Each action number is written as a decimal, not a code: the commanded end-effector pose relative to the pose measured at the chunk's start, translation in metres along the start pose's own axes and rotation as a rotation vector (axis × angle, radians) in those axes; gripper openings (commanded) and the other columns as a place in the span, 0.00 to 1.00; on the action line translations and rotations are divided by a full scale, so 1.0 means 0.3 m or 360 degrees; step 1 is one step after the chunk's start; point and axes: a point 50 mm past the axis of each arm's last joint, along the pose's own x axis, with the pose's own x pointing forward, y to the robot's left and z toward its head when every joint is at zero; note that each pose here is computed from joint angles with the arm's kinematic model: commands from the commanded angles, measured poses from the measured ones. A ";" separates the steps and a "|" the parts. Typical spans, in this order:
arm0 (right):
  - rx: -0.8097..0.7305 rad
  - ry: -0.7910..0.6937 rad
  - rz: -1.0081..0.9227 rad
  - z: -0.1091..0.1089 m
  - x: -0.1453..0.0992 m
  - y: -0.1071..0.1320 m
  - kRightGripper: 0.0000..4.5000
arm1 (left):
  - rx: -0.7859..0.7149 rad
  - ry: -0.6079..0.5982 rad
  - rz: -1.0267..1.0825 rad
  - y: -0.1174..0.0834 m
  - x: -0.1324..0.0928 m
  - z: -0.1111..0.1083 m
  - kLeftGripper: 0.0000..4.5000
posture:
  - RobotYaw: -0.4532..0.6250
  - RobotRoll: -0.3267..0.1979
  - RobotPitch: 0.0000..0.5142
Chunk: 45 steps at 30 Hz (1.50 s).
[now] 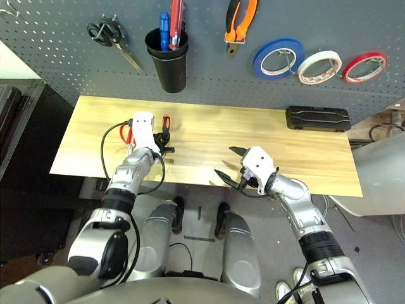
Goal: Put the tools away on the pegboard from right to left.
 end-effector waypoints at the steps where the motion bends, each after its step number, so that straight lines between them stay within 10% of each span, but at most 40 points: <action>1: 0.0022 -0.0008 0.0011 -0.019 0.000 -0.007 1.00 | -0.0057 -0.0092 0.0078 0.009 -0.040 0.022 0.13 | 0.74 0.62 0.54; 22: 0.0038 -0.0327 -0.0005 0.019 0.034 -0.119 1.00 | -0.0136 -0.1115 0.0248 0.045 -0.271 0.324 0.13 | 0.86 0.62 0.42; 45: 0.0120 -0.0790 -0.0127 0.223 -0.197 -0.256 1.00 | -0.0104 -0.1307 -0.0331 -0.132 -0.245 0.567 0.13 | 0.68 0.62 0.38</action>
